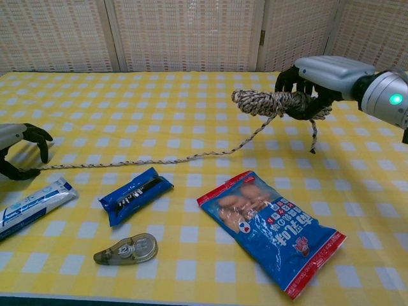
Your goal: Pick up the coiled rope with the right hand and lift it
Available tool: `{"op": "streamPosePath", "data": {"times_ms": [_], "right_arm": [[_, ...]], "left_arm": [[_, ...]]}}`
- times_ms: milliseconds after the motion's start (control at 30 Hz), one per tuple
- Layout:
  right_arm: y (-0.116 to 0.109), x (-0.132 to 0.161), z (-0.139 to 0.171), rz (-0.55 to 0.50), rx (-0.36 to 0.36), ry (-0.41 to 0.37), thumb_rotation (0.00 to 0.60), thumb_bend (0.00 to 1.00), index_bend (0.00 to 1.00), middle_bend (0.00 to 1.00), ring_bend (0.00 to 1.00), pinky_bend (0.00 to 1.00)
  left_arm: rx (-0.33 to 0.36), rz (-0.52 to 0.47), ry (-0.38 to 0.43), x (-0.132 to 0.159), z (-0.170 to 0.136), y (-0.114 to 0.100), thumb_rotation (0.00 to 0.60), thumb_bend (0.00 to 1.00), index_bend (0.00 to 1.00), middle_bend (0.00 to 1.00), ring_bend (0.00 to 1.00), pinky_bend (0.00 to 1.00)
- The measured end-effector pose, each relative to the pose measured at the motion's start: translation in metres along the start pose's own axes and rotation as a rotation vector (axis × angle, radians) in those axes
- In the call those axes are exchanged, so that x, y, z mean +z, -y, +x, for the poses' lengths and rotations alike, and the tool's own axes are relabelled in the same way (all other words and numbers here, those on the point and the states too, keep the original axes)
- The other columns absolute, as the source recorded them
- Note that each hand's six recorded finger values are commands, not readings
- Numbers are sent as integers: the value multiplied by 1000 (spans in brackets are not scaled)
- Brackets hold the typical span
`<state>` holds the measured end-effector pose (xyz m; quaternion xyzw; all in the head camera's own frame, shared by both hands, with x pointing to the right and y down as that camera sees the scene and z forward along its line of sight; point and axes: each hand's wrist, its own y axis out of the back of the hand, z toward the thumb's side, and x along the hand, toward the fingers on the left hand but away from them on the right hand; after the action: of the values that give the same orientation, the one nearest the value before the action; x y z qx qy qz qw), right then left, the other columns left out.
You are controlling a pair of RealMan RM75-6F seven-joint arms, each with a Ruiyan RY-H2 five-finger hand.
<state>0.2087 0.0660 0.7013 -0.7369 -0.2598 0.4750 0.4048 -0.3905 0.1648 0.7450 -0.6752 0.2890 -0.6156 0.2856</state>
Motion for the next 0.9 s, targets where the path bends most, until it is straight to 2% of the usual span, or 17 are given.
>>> {"op": "streamPosePath", "data": {"times_ms": [900], "right_arm": [[4,-2,0,1,7,13,600,521,605,592,573,412]], "left_arm": [[16,-25,-6,0,4,6,600,459,584,188,48,0]]}}
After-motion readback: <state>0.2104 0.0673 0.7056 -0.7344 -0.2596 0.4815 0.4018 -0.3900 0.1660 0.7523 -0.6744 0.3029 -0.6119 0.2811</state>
